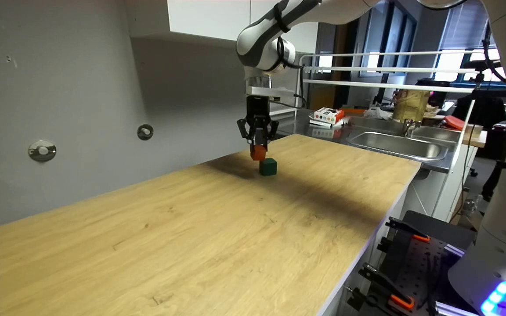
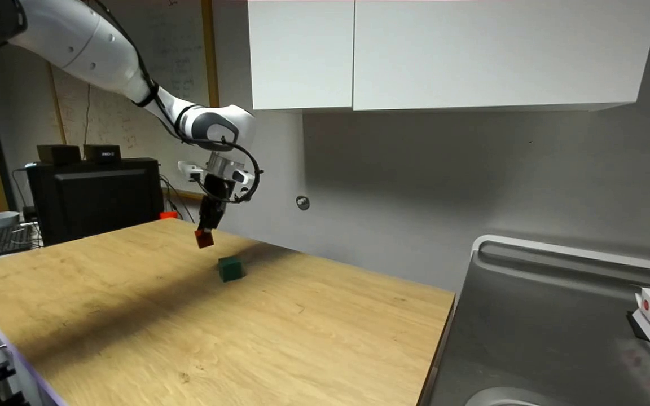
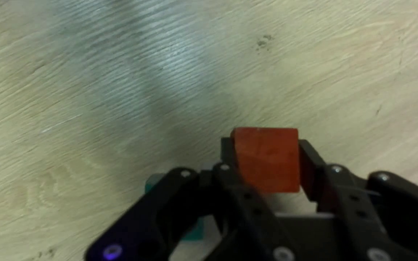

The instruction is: Put the orange block on the green one

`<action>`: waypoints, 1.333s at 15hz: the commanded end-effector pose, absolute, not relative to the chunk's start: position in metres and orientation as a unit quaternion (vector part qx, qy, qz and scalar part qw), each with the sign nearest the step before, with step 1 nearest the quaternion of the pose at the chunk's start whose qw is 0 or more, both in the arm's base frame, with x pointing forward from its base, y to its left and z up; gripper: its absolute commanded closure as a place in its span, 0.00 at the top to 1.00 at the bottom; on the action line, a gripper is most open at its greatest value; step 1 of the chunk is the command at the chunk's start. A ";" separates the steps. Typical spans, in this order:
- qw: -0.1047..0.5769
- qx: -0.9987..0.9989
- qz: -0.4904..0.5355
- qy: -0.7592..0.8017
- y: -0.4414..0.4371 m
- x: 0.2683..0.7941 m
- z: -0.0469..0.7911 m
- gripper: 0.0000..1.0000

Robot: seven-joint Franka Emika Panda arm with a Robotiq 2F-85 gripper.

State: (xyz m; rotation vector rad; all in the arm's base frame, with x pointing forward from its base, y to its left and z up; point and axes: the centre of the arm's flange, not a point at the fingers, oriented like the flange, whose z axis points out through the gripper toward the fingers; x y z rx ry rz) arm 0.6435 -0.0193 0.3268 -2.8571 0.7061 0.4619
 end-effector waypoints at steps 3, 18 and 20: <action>0.100 -0.947 0.143 0.270 -0.070 0.665 0.342 0.18; 0.102 -0.933 0.182 0.295 -0.106 0.672 0.297 0.18; 0.101 -0.932 0.190 0.293 -0.102 0.671 0.291 0.18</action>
